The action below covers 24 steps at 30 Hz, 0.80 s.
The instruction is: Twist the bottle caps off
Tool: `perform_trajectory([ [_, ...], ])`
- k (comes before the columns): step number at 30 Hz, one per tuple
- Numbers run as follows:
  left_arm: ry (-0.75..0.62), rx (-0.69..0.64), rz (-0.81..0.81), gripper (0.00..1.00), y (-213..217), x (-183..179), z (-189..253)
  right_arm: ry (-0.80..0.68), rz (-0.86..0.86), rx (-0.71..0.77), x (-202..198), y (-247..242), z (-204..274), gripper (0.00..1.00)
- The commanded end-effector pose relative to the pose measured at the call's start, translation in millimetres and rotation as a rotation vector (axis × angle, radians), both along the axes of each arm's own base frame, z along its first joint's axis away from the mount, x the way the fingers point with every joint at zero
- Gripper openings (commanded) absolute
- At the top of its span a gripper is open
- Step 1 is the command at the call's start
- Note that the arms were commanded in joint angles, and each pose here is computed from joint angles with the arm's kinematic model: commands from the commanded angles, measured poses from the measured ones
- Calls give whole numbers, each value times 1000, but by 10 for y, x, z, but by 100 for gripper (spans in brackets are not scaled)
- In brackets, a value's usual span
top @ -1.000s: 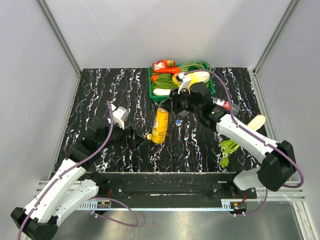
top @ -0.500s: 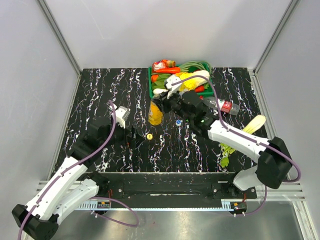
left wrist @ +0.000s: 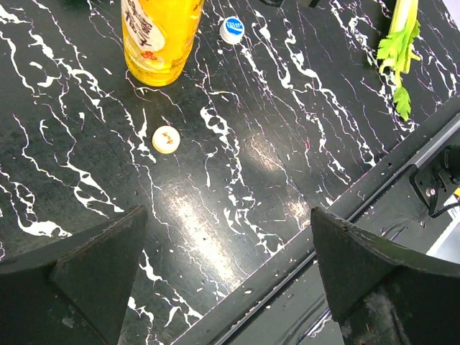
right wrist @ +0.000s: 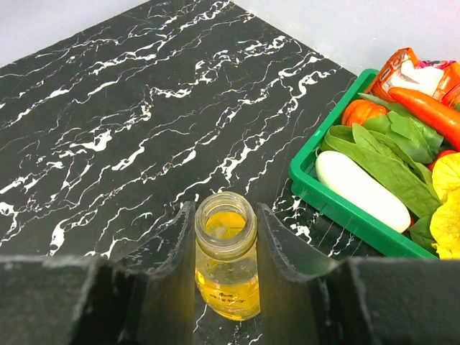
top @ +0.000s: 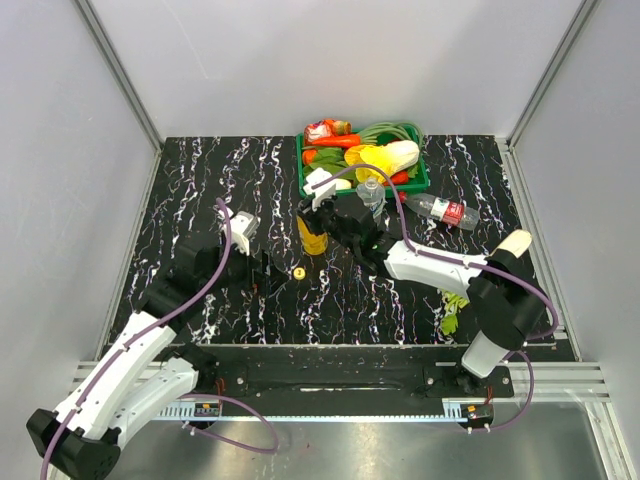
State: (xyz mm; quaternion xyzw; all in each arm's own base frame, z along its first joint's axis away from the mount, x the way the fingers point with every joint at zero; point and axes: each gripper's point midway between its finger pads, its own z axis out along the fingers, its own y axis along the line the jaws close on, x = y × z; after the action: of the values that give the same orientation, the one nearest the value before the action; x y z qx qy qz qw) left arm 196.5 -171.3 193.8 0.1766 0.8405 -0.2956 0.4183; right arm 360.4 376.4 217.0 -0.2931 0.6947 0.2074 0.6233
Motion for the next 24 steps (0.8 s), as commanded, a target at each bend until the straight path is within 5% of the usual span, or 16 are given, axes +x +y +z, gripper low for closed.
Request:
perform_trajectory([
  [1, -76, -54, -21, 99, -68, 65, 295, -27, -41, 73, 57, 12, 161, 0],
  [5, -76, -55, -26, 99, -73, 59, 296, -14, -84, 73, 92, -55, 99, 1],
  [7, -74, -55, -29, 99, -77, 55, 290, -7, -102, 65, 100, -84, 78, 8],
  [12, -74, -58, -33, 99, -81, 48, 291, -1, -143, 62, 141, -144, 129, 61],
  [18, -70, -61, -46, 99, -98, 33, 292, 31, -162, 104, 125, -160, 465, 95],
  [24, -71, -61, -45, 99, -94, 31, 292, 34, -127, 172, -10, -205, 902, 99],
])
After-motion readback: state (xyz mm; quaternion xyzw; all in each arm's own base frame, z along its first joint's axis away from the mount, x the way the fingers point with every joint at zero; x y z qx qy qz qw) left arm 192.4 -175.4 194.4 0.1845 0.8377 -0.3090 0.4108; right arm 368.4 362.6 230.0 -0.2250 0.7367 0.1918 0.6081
